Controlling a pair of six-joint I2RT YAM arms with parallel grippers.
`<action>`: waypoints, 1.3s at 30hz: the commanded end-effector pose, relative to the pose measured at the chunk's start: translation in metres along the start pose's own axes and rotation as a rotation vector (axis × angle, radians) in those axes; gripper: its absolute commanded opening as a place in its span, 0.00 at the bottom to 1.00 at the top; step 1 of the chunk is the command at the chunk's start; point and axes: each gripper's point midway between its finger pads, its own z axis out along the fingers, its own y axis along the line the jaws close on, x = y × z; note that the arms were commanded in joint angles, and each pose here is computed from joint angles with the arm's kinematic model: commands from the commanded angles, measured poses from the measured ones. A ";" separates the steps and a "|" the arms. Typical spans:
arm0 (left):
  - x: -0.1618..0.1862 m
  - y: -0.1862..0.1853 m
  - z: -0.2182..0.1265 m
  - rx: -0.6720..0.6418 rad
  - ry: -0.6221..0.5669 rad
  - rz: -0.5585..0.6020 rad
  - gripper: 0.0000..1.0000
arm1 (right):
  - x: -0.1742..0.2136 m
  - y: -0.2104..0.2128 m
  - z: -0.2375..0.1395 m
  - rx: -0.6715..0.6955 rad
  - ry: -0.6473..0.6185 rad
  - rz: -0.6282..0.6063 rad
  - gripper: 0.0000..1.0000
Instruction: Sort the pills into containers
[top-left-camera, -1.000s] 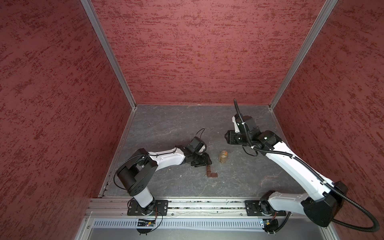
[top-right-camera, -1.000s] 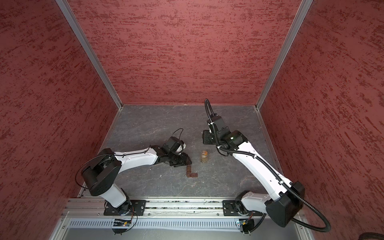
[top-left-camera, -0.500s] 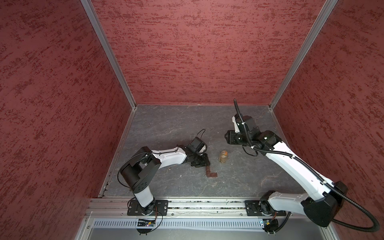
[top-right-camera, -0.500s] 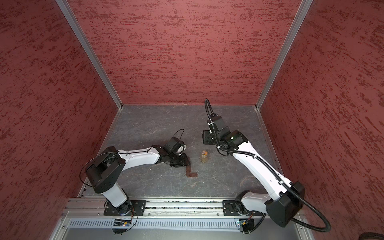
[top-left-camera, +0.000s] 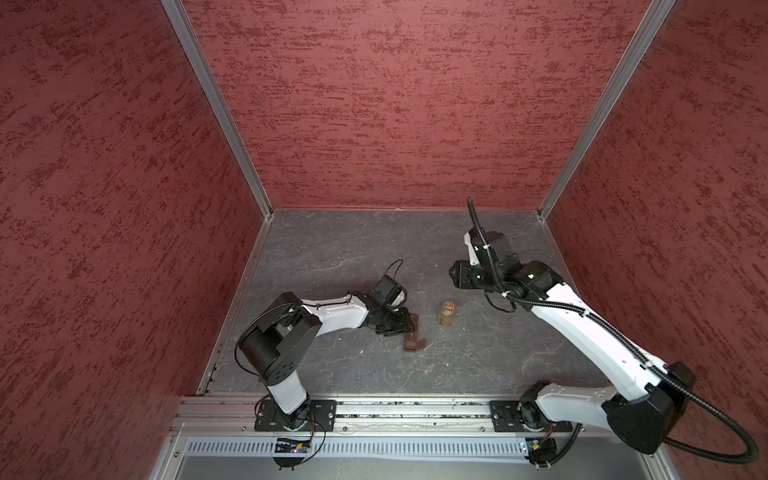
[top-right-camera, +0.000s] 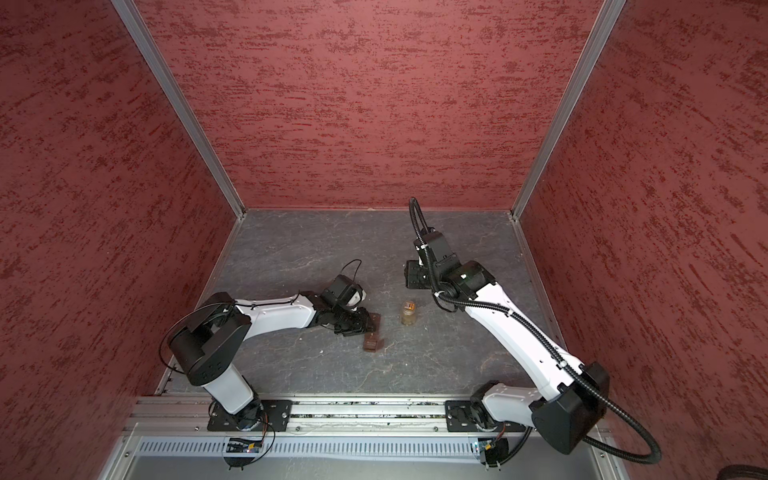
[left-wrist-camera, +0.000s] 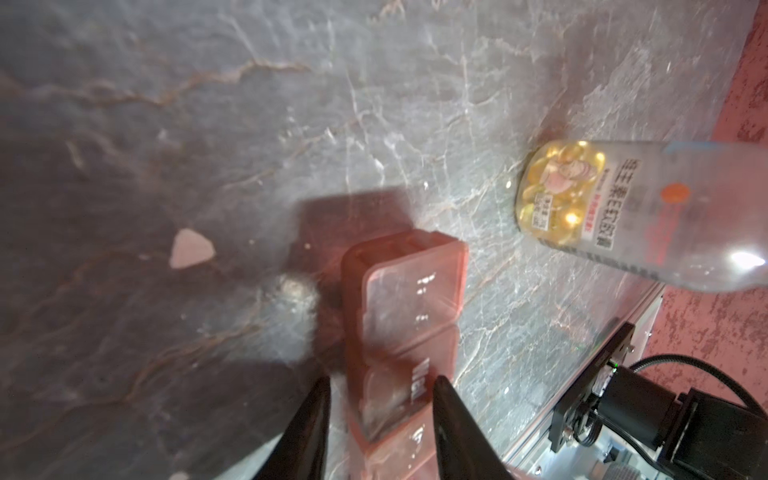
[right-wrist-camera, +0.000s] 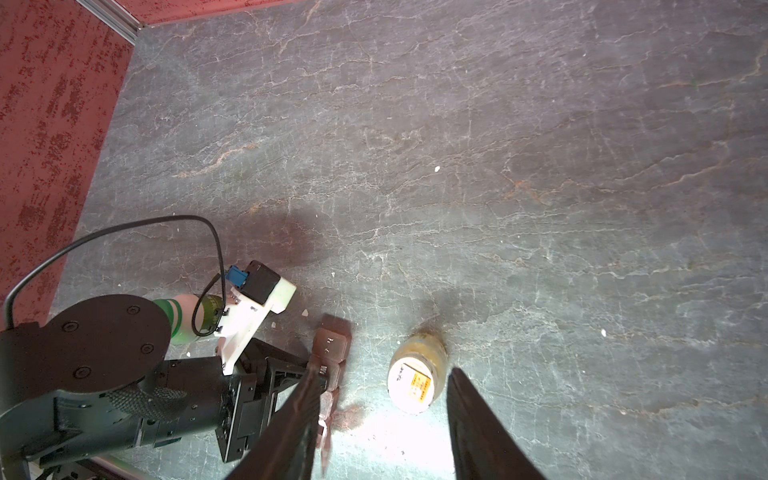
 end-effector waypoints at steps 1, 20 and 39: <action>0.003 0.008 0.000 -0.026 0.003 0.004 0.43 | -0.005 0.000 0.001 -0.003 -0.010 0.010 0.51; -0.056 -0.051 -0.160 0.034 -0.440 0.161 0.71 | -0.016 0.023 0.000 -0.045 0.034 0.079 0.51; -0.030 0.110 -0.338 -0.216 -1.017 -0.317 0.82 | 0.095 0.239 0.084 -0.082 0.423 -0.297 0.74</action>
